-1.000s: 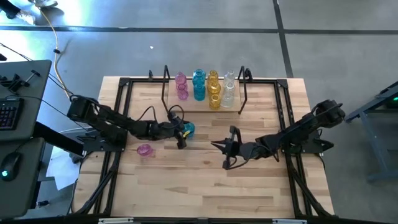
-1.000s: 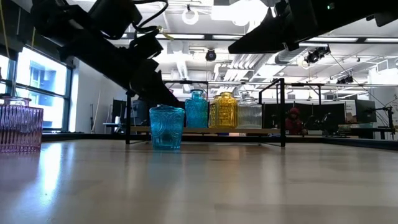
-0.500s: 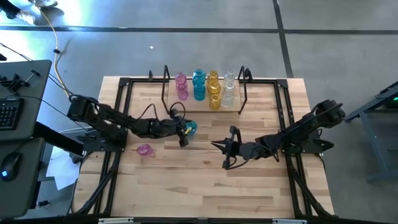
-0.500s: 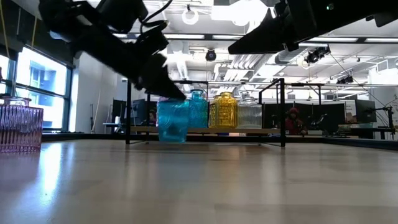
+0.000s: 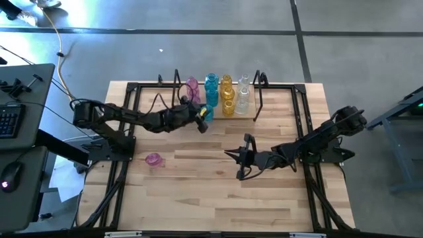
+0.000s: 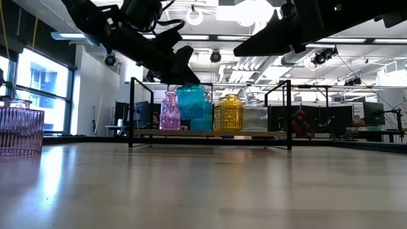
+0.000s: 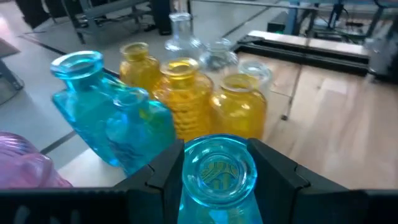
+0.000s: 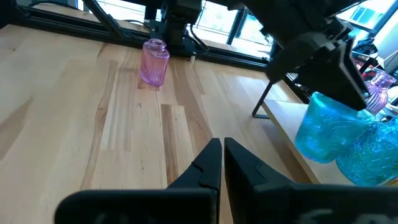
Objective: Sort vases onto shelf
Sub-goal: Put the blue vase on the shelf aligned with the other blue vase
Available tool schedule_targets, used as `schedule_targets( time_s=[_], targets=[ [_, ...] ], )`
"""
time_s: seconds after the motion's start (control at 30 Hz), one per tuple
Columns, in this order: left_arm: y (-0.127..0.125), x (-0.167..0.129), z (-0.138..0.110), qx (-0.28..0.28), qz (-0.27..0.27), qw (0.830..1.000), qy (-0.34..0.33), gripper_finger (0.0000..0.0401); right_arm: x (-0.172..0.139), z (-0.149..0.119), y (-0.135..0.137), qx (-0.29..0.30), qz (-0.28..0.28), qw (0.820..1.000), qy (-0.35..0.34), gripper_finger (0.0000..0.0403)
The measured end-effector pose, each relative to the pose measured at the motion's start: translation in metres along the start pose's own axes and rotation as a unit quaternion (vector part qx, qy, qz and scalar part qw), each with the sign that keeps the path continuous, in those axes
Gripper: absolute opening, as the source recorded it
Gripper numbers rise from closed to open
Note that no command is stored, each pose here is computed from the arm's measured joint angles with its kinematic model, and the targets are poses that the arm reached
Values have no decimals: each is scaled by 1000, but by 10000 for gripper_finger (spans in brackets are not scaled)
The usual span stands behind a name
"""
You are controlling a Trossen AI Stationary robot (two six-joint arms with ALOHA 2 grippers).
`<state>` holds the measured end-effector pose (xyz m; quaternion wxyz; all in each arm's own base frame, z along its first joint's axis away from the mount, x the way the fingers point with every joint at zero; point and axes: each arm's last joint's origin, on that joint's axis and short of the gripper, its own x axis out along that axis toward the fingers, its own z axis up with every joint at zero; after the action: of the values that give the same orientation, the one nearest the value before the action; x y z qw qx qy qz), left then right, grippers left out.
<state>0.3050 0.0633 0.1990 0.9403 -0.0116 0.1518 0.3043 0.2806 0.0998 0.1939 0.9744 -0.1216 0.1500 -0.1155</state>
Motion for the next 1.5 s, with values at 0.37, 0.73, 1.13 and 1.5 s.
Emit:
schedule_targets(
  time_s=[0.37,0.73,1.13,1.5],
  targets=[
    [8,5,3,-11,-4,1000,-14,137,0,0,0,-1,0,1000,0,0],
    [11,8,11,-10,-3,1000,-24,137,0,0,0,-1,0,1000,0,0],
    [4,33,9,12,4,1000,14,137,0,0,0,0,4,1000,0,0],
    [6,49,3,15,21,999,27,137,0,0,0,0,6,1000,0,0]
  ],
)
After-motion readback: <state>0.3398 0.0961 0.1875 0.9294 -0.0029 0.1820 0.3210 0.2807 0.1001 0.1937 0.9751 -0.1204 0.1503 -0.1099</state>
